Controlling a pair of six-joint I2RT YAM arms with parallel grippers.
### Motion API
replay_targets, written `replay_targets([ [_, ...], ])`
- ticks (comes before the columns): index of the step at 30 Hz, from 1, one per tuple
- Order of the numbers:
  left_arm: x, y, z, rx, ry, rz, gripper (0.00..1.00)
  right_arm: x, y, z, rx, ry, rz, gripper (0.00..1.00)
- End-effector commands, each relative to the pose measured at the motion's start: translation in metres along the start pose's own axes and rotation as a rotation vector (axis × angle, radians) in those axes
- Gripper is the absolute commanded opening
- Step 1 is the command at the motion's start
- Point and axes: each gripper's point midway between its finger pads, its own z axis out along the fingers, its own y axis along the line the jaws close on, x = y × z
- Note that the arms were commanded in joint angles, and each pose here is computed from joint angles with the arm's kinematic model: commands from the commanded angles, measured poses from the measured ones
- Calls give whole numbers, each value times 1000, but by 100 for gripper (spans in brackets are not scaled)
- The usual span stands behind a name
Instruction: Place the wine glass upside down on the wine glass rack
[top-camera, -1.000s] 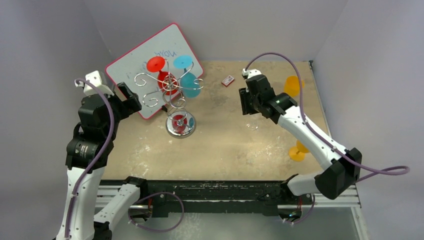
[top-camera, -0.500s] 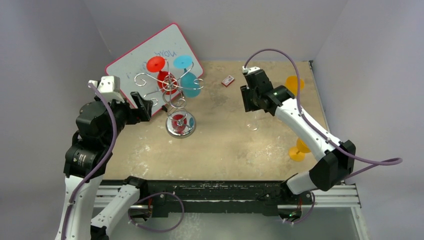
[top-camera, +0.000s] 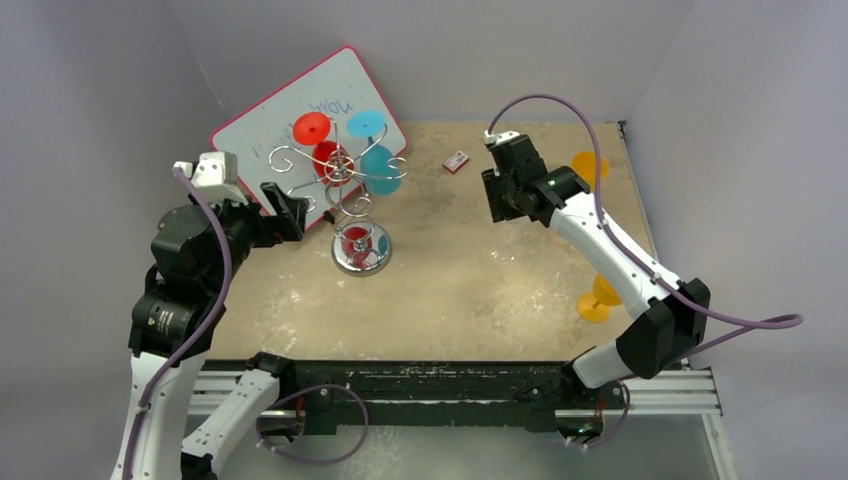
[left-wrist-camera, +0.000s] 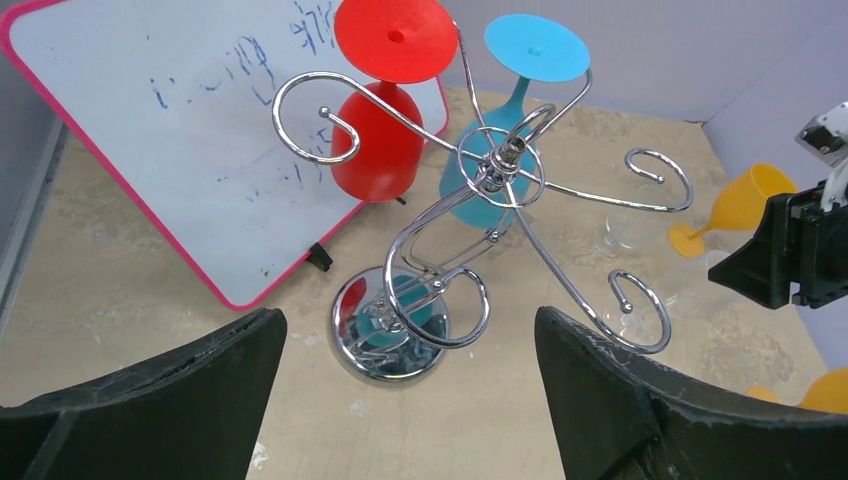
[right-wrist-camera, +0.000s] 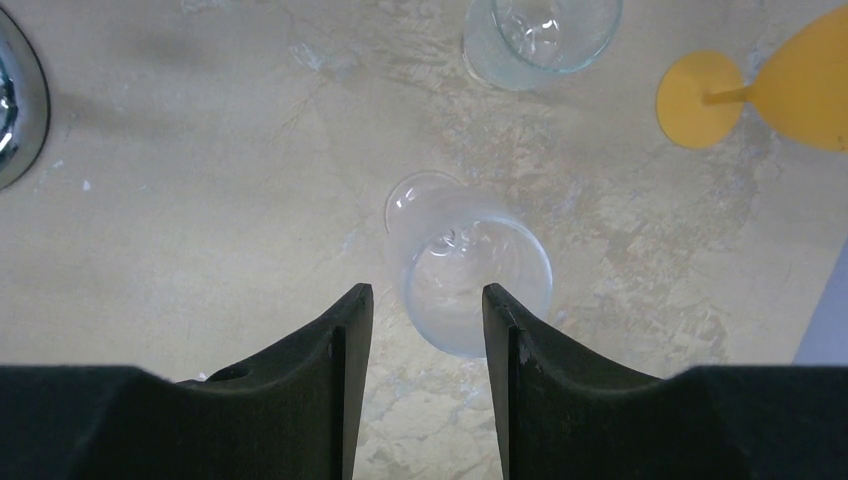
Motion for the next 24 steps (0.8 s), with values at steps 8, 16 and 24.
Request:
replay_targets([
  [8, -6, -33, -3, 178, -13, -6, 90, 20, 10, 19, -52, 42, -11, 43],
  [16, 16, -70, -5, 415, 43, 18, 88, 13, 10, 9, -67, 8, -12, 22],
  [24, 35, -66, 0, 424, 68, 71, 86, 18, 13, 7, -95, 13, -24, 13],
])
